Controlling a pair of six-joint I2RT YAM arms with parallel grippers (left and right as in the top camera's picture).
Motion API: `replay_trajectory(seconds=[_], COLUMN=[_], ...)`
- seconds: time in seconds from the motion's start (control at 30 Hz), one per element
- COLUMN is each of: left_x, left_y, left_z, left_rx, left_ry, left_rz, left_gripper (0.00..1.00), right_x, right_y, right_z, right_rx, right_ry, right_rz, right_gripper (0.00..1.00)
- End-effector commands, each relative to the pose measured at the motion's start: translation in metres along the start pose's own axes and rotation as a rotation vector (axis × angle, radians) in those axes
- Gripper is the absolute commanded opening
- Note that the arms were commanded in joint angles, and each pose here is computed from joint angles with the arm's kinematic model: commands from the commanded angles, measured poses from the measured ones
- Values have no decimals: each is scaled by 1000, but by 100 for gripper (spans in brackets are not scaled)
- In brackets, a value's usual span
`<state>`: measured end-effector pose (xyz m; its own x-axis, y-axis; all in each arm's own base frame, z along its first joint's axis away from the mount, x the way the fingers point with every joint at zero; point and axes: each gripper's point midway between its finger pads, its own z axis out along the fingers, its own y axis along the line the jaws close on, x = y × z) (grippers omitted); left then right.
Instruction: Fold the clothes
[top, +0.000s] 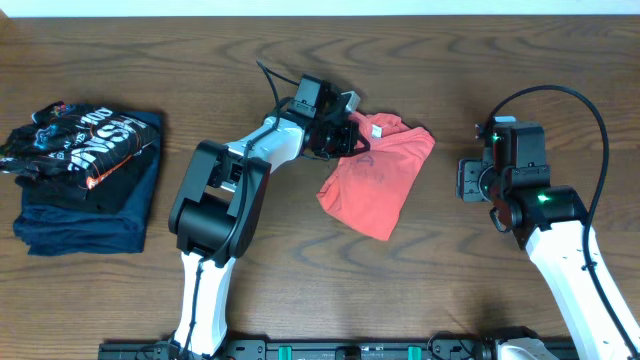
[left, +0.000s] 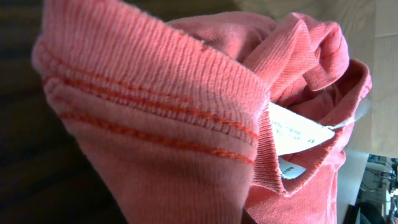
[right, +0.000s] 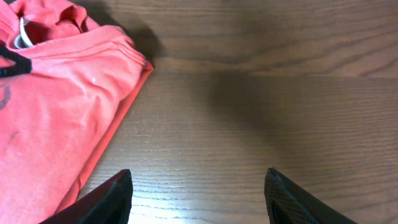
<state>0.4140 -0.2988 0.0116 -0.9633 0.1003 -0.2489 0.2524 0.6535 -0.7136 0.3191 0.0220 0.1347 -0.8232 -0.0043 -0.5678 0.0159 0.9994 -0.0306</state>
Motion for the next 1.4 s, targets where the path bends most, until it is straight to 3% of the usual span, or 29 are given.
replay_trajectory(seconds=[0.0, 0.1, 0.37, 0.67, 0.87, 1.07, 1.37], left_x=[0, -13, -45, -38, -11, 9, 14], left_y=[13, 15, 15, -10, 2, 53, 149], left_z=[-17, -52, -224, -396, -495, -550, -564], left_rx=[-69, -167, -608, -765, -898, -1003, -1058], left_ry=[-9, -65, -378, -759, -980, -1063, -1044], left_rz=[-19, 20, 17, -39, -144, -306, -515], left_gripper=[6, 6, 6, 6, 6, 6, 6], right_x=[-7, -7, -6, -6, -5, -5, -3], right_y=[-4, -5, -8, -11, -13, -13, -13], right_z=[-5, -5, -5, -5, -5, -5, -5], right_rx=[8, 15, 28, 47, 57, 58, 58], right_ry=[-21, -21, -19, -21, -17, -15, -8], right_rz=[23, 23, 23, 23, 23, 23, 21], right_gripper=[66, 66, 67, 67, 66, 66, 67])
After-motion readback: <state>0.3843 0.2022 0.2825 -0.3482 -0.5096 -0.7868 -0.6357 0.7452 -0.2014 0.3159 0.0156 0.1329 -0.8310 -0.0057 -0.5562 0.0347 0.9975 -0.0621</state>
